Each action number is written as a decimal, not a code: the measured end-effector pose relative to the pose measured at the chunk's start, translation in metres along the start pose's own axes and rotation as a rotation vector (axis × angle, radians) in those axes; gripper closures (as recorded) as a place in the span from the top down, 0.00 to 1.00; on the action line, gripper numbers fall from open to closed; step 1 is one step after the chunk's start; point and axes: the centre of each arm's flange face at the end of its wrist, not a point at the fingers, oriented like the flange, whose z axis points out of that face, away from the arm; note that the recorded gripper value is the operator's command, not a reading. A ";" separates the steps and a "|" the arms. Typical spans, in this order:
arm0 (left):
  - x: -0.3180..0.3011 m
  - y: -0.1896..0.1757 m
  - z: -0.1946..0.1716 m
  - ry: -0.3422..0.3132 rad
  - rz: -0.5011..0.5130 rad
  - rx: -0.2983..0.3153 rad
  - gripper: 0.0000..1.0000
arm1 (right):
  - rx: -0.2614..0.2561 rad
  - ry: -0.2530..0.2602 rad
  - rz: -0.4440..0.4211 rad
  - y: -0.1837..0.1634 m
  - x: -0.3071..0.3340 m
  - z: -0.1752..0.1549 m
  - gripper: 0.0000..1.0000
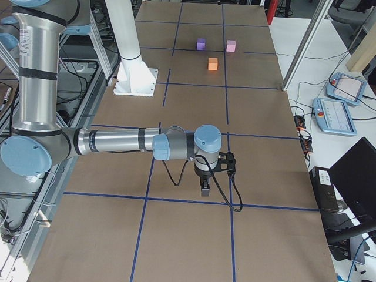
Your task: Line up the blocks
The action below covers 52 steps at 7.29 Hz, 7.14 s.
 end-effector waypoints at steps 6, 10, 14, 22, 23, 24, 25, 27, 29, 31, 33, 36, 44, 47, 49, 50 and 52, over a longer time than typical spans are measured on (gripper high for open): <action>0.307 -0.145 0.054 0.188 -0.252 -0.041 1.00 | 0.000 0.000 0.000 0.000 0.000 0.000 1.00; 0.474 -0.163 0.135 0.088 -0.469 -0.029 1.00 | 0.000 0.000 0.000 0.000 0.000 0.000 1.00; 0.503 -0.142 0.184 0.021 -0.465 -0.053 0.98 | 0.000 0.000 0.000 0.000 0.000 0.000 1.00; 0.408 -0.126 0.149 0.033 -0.357 -0.063 0.18 | 0.000 0.000 0.000 0.000 0.000 0.000 1.00; 0.366 -0.113 0.149 0.003 -0.317 -0.072 0.18 | 0.000 0.000 0.000 0.000 0.000 0.000 1.00; 0.330 -0.097 0.154 -0.026 -0.285 -0.090 0.18 | 0.000 0.000 0.000 0.000 0.000 0.000 1.00; 0.309 -0.085 0.160 -0.045 -0.266 -0.106 0.18 | 0.000 0.000 0.000 0.000 0.000 0.000 1.00; 0.295 -0.075 0.169 -0.060 -0.256 -0.126 0.36 | 0.000 0.000 0.000 0.000 0.000 0.000 1.00; 0.290 -0.073 0.181 -0.072 -0.265 -0.146 1.00 | 0.000 0.000 0.000 0.000 0.000 0.000 1.00; 0.291 -0.075 0.184 -0.073 -0.270 -0.150 1.00 | 0.000 0.000 0.000 0.000 0.000 0.000 1.00; 0.286 -0.078 0.175 -0.064 -0.281 -0.149 1.00 | 0.000 0.000 0.000 0.000 0.000 0.000 1.00; 0.233 -0.108 0.093 -0.091 -0.284 -0.087 1.00 | 0.000 0.000 0.000 0.000 0.000 0.000 1.00; -0.079 0.064 -0.010 -0.066 -0.107 -0.169 1.00 | 0.000 0.000 0.000 0.000 0.000 0.000 1.00; -0.082 0.067 -0.015 -0.023 -0.122 -0.145 1.00 | 0.000 0.000 0.000 0.000 0.000 0.000 1.00; -0.083 0.070 -0.014 -0.026 -0.106 -0.126 1.00 | 0.000 0.000 0.000 0.000 0.000 0.000 1.00; -0.083 0.073 -0.013 -0.027 -0.105 -0.123 1.00 | 0.000 0.000 0.000 0.000 0.000 0.000 1.00; -0.084 0.077 -0.012 -0.027 -0.109 -0.123 1.00 | 0.000 0.000 0.000 0.000 0.000 0.000 1.00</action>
